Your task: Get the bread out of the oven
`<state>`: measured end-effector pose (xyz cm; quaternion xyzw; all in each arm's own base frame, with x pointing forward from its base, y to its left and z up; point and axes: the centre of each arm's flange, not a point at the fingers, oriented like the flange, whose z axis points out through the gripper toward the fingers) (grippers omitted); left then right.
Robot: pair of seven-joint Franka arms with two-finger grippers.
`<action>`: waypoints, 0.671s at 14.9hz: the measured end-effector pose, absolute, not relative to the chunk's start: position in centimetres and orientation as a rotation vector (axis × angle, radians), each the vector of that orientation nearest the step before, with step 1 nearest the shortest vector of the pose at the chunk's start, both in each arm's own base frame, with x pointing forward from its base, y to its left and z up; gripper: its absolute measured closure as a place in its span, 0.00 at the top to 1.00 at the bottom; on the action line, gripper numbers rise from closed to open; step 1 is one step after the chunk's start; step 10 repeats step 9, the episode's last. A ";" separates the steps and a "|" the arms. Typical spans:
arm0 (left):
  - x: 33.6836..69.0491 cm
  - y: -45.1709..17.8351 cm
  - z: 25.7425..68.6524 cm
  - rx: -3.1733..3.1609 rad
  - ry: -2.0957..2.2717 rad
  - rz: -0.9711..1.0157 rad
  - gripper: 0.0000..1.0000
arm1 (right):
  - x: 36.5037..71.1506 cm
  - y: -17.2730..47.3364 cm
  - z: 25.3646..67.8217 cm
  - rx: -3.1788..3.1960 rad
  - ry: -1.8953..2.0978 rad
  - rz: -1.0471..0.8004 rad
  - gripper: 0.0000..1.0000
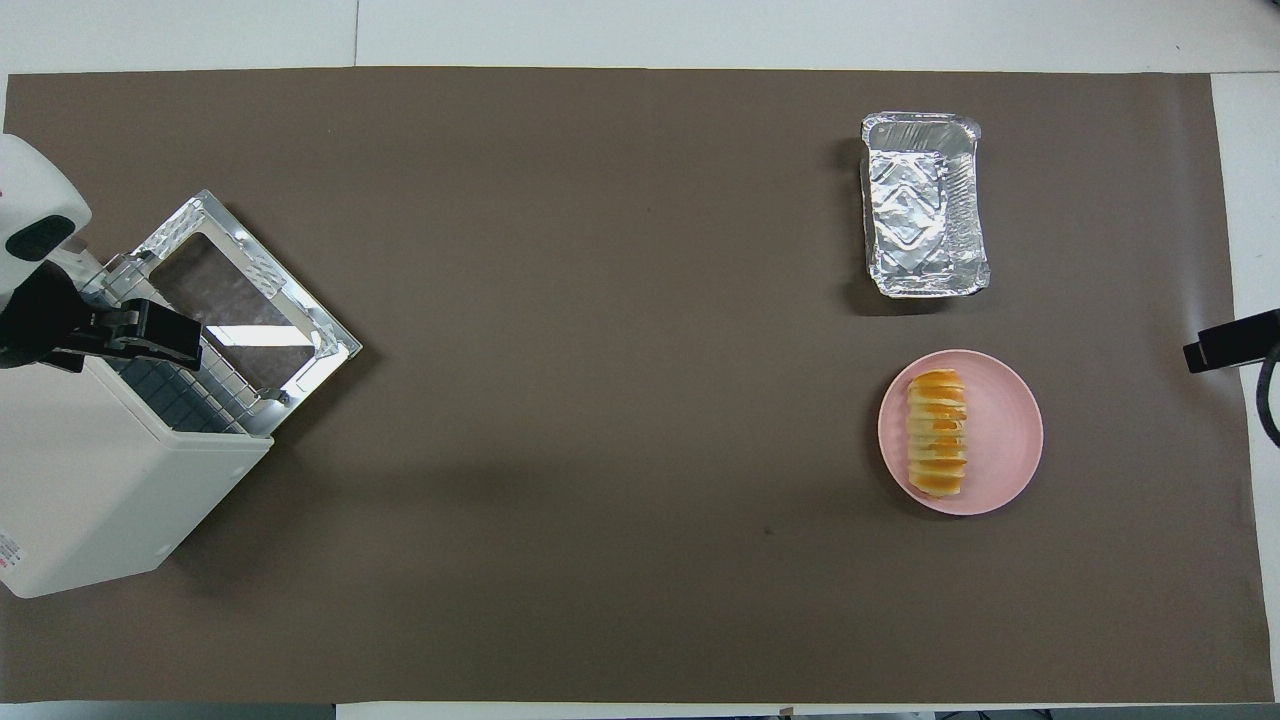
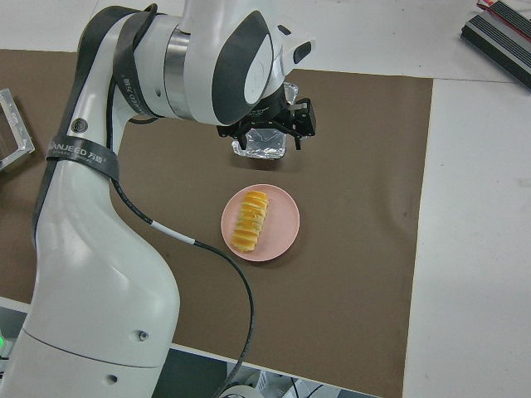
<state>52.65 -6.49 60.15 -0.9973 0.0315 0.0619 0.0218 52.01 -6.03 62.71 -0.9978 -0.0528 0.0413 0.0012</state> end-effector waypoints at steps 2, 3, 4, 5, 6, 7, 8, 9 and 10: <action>52.6 -6.5 60.2 -3.090 0.098 0.192 1.00 | 52.0 -6.5 63.0 -3.134 -0.152 0.120 1.00; 52.6 -6.5 60.2 -3.090 0.098 0.192 1.00 | 51.9 -6.6 63.1 -3.134 -0.148 0.122 1.00; 52.6 -6.5 60.2 -3.090 0.098 0.192 1.00 | 51.9 -6.6 63.1 -3.132 -0.148 0.126 1.00; 52.6 -6.5 60.2 -3.090 0.098 0.192 1.00 | 51.8 -6.6 63.1 -3.132 -0.148 0.130 1.00; 52.6 -6.5 60.2 -3.090 0.098 0.192 1.00 | 51.8 -6.6 63.1 -3.131 -0.149 0.132 1.00; 52.6 -6.5 60.2 -3.090 0.098 0.192 1.00 | 51.8 -6.5 63.1 -3.131 -0.150 0.132 1.00; 52.6 -6.5 60.2 -3.090 0.098 0.192 1.00 | 51.8 -6.5 63.1 -3.131 -0.149 0.132 1.00; 52.6 -6.5 60.2 -3.090 0.098 0.192 1.00 | 51.8 -6.5 63.1 -3.131 -0.149 0.132 1.00; 52.6 -6.5 60.2 -3.090 0.098 0.192 1.00 | 51.8 -6.5 63.1 -3.131 -0.149 0.132 1.00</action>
